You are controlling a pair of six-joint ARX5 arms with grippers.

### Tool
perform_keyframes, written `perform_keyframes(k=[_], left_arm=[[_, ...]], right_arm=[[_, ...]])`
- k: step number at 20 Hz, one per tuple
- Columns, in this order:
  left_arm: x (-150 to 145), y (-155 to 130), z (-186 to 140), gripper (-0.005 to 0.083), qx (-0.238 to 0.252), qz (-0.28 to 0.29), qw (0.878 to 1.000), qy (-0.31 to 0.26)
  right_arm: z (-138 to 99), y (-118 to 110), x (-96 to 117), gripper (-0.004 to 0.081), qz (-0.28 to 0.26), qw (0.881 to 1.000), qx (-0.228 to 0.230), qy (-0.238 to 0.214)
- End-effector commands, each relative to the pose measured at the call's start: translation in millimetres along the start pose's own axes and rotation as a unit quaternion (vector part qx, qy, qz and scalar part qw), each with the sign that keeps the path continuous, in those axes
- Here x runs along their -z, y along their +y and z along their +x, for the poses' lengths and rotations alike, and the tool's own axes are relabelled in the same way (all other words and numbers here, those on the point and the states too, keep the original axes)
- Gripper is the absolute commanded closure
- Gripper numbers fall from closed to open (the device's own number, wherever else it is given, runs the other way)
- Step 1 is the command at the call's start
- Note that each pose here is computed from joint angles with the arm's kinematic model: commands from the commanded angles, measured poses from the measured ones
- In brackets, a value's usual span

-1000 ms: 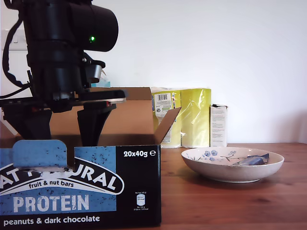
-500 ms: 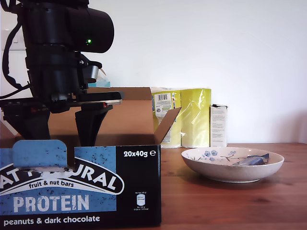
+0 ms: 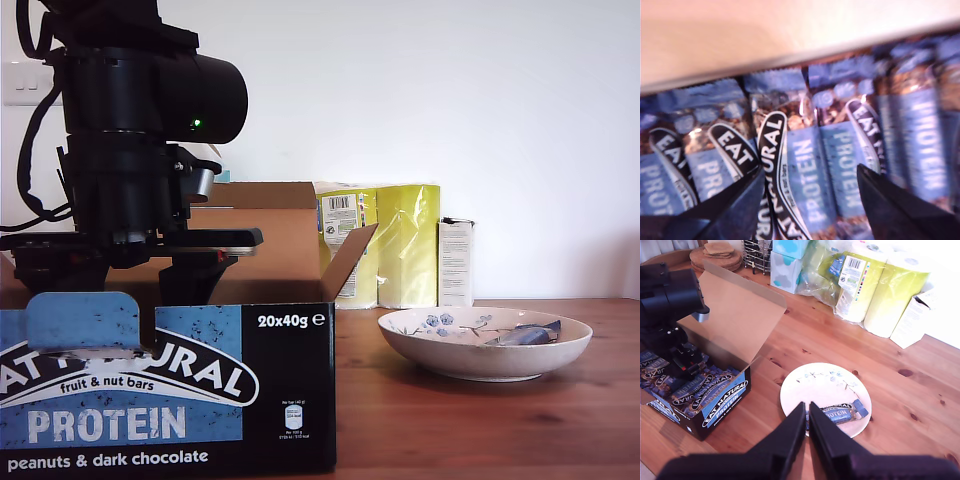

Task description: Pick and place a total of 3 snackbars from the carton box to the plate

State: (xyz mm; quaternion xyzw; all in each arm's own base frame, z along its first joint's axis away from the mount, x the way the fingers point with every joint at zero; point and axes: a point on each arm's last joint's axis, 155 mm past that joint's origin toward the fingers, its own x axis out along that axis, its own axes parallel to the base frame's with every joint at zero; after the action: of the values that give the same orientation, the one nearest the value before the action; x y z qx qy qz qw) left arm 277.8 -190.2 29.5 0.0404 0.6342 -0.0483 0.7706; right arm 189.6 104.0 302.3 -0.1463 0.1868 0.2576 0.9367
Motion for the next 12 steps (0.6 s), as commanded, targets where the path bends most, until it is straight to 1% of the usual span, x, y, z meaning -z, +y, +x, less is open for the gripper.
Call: perform_keyframes(k=[1, 6, 9, 10, 12], left_arm=[[6.9, 4.4, 7.6, 0.0238, -0.009, 0.003, 1.0, 0.012], [15.1, 4.1, 18.2, 0.024, -0.012, 0.005, 0.999, 0.035], [16.1, -0.5, 20.2, 0.0254, -0.002, 0.004, 0.999, 0.04], [15.3, -2.0, 19.7, 0.0297, 0.0, 0.005, 0.999, 0.038], [14.1, -2.9, 18.8, 0.0443, 0.001, 0.005, 0.999, 0.037]], right_arm=[[2.5, 1.6, 2.2, 0.0783, -0.001, 1.0, -0.003, 0.001], [2.5, 1.6, 2.2, 0.0783, -0.001, 1.0, -0.003, 0.001], [2.5, 1.6, 2.1, 0.0783, -0.001, 1.0, -0.003, 0.001], [2.5, 1.6, 2.1, 0.0783, -0.001, 1.0, -0.003, 0.001], [2.5, 1.5, 1.5, 0.0783, 0.0, 1.0, -0.003, 0.0]])
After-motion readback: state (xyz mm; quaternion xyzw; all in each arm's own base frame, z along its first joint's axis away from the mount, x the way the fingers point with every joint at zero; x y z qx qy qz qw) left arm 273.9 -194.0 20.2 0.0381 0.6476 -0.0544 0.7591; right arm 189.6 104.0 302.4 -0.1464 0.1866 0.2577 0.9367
